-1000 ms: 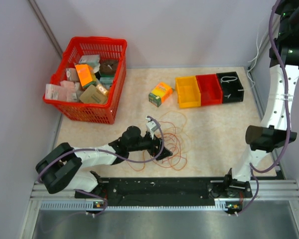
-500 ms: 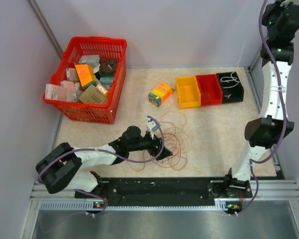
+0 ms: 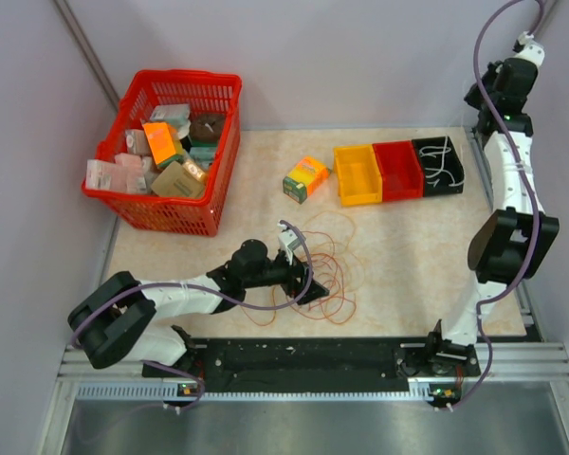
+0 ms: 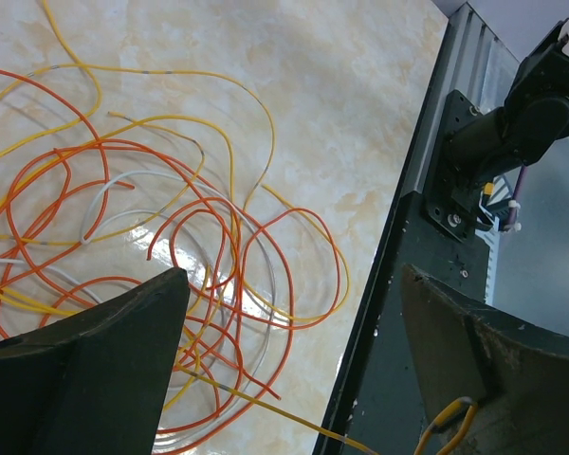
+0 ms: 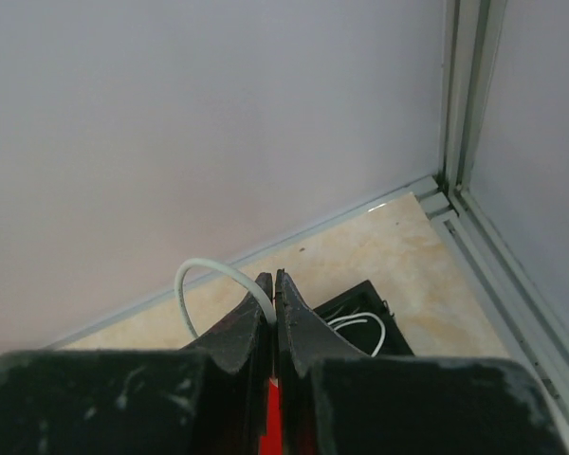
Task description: Untangle the cables
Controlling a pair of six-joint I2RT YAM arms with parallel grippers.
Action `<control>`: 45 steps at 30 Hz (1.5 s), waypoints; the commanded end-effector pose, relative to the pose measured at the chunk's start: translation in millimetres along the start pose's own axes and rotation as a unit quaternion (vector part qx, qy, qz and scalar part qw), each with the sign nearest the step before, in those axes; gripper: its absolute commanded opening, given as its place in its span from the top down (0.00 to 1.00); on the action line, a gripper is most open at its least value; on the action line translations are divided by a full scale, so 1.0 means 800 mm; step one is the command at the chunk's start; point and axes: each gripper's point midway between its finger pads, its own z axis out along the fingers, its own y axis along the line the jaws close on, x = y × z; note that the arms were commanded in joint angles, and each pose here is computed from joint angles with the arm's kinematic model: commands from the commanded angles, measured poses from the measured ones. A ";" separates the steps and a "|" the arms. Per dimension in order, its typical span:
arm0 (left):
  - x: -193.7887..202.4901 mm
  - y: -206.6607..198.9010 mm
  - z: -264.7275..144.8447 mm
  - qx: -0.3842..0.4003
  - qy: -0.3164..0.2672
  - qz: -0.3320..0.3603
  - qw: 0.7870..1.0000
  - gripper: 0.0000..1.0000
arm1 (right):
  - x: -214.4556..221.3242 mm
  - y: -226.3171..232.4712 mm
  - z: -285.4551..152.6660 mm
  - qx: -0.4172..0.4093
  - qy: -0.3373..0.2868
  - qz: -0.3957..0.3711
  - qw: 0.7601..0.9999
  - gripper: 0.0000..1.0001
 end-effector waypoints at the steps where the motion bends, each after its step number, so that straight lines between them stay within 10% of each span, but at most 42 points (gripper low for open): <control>1: -0.025 -0.016 0.000 0.027 -0.035 0.029 0.999 0.04 | -0.024 0.025 -0.012 -0.044 0.000 0.043 0.998 1.00; 26: -0.023 -0.017 -0.003 0.029 -0.038 0.030 0.998 0.05 | -0.003 -0.079 0.033 0.130 0.009 -0.100 0.986 1.00; 45: -0.028 -0.022 0.003 0.036 -0.027 0.027 0.999 0.10 | 0.187 -0.074 0.042 0.118 0.179 -0.050 0.975 1.00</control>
